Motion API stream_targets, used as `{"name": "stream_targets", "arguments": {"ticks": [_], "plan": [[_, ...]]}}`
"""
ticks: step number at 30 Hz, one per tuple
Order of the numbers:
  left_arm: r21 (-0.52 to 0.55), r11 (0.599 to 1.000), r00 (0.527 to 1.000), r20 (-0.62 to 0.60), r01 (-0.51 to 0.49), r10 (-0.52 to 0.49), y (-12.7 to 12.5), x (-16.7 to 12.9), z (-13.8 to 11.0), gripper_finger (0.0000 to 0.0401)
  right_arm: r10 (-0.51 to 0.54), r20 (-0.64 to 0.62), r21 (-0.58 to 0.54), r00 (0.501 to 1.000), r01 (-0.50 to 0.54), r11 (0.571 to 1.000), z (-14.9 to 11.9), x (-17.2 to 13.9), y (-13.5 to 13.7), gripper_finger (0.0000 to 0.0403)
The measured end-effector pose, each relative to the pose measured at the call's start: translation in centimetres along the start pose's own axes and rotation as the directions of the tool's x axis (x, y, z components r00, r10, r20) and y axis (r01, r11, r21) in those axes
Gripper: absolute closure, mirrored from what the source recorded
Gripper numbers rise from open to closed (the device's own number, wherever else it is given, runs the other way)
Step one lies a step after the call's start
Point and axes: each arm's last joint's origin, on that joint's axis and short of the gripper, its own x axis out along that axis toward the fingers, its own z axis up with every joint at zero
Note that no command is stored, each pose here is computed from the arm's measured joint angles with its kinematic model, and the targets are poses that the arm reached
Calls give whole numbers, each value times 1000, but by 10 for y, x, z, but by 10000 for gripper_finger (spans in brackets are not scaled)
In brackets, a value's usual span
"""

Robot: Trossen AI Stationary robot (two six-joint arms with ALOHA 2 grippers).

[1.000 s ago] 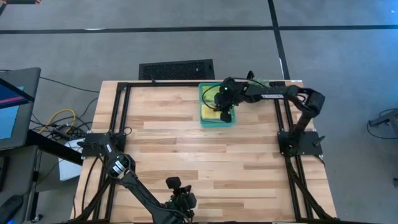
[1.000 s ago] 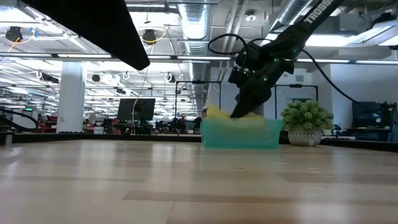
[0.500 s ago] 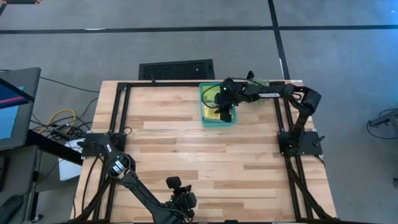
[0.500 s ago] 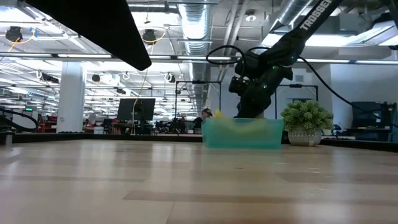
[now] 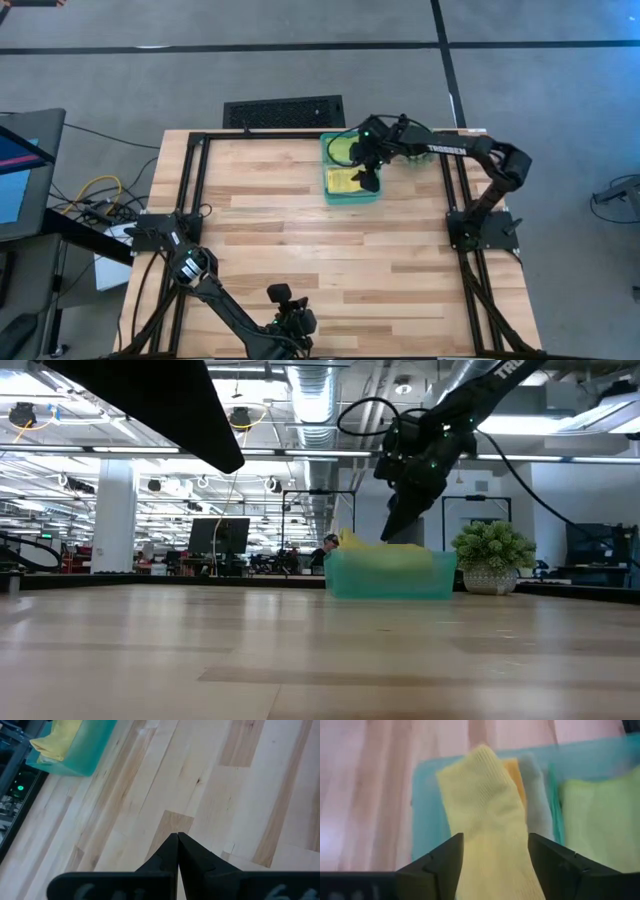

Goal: Fold microfiber towels
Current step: Put the yellow microfiber cloth into the green bin

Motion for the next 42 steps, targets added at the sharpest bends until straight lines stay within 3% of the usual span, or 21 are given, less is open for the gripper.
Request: {"name": "stream_targets", "arguments": {"ticks": [7,12,20,29,39,42], "plan": [[0,1000,1000,0,1,-1,0,0,0,401,-1,99,-44,995,6,999,13,0,5,210],[-1,1000,1000,0,1,-1,0,0,0,401,-50,154,31,987,45,998,16,17,-9,290],[-2,1000,1000,1,1,-1,0,0,0,401,4,53,71,999,-8,997,-3,54,-18,390],[-2,1000,1000,1,1,-1,0,0,0,401,152,18,87,988,-153,984,-8,67,-5,368],[-1,1000,1000,1,1,-1,0,0,0,401,119,85,99,989,-128,987,6,32,2,369],[-1,1000,1000,1,1,-1,0,0,0,401,70,81,116,994,-80,990,8,27,1,373]]}}
